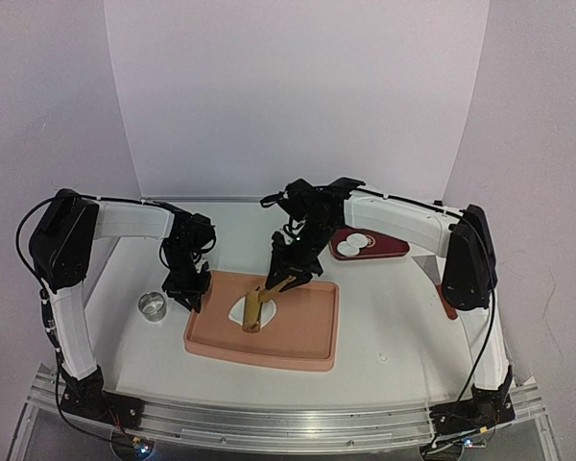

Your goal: Roll out the dumpling wrappers from the dough

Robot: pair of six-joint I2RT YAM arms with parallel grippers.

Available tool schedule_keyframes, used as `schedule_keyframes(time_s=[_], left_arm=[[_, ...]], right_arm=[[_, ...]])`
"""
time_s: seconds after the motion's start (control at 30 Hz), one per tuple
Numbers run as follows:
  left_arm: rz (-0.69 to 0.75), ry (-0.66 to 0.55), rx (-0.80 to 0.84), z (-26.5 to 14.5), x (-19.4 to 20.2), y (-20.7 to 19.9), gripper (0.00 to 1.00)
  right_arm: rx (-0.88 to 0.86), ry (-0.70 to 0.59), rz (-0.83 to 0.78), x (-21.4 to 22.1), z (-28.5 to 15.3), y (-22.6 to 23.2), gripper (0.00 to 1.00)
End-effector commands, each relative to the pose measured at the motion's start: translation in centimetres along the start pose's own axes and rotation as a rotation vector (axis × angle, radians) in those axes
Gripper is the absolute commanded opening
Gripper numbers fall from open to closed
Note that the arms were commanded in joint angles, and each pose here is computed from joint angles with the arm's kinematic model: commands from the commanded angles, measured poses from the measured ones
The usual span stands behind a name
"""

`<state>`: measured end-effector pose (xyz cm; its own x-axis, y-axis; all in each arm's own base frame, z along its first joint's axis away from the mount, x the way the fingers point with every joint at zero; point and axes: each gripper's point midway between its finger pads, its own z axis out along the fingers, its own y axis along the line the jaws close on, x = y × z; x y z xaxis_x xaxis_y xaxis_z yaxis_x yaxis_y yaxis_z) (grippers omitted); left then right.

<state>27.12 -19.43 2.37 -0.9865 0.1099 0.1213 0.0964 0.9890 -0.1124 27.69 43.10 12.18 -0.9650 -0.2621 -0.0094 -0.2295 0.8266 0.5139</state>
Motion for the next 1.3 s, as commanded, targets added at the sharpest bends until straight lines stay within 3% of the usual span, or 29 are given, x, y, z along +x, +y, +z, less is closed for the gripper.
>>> schedule_keyframes(time_s=[0.0,0.37,0.57,0.9,1.27], left_arm=[[0.028,0.061,-0.076,1.1,1.2,1.3,0.03],[0.058,0.043,-0.101,1.1,0.3,1.5,0.02],[0.065,0.065,-0.115,1.8,0.3,1.7,0.02],[0.069,0.064,-0.121,1.8,0.2,1.9,0.02],[0.054,0.049,-0.095,1.5,-0.1,1.3,0.02]], right_arm=[[0.192,0.072,0.060,1.0,3.1,-7.0,0.00],[0.403,0.267,0.193,4.6,4.2,-18.4,0.00],[0.499,0.307,0.165,5.3,2.9,-20.1,0.00],[0.567,0.264,0.171,4.3,0.3,-21.2,0.00],[0.541,0.266,0.172,3.0,1.0,-20.6,0.00]])
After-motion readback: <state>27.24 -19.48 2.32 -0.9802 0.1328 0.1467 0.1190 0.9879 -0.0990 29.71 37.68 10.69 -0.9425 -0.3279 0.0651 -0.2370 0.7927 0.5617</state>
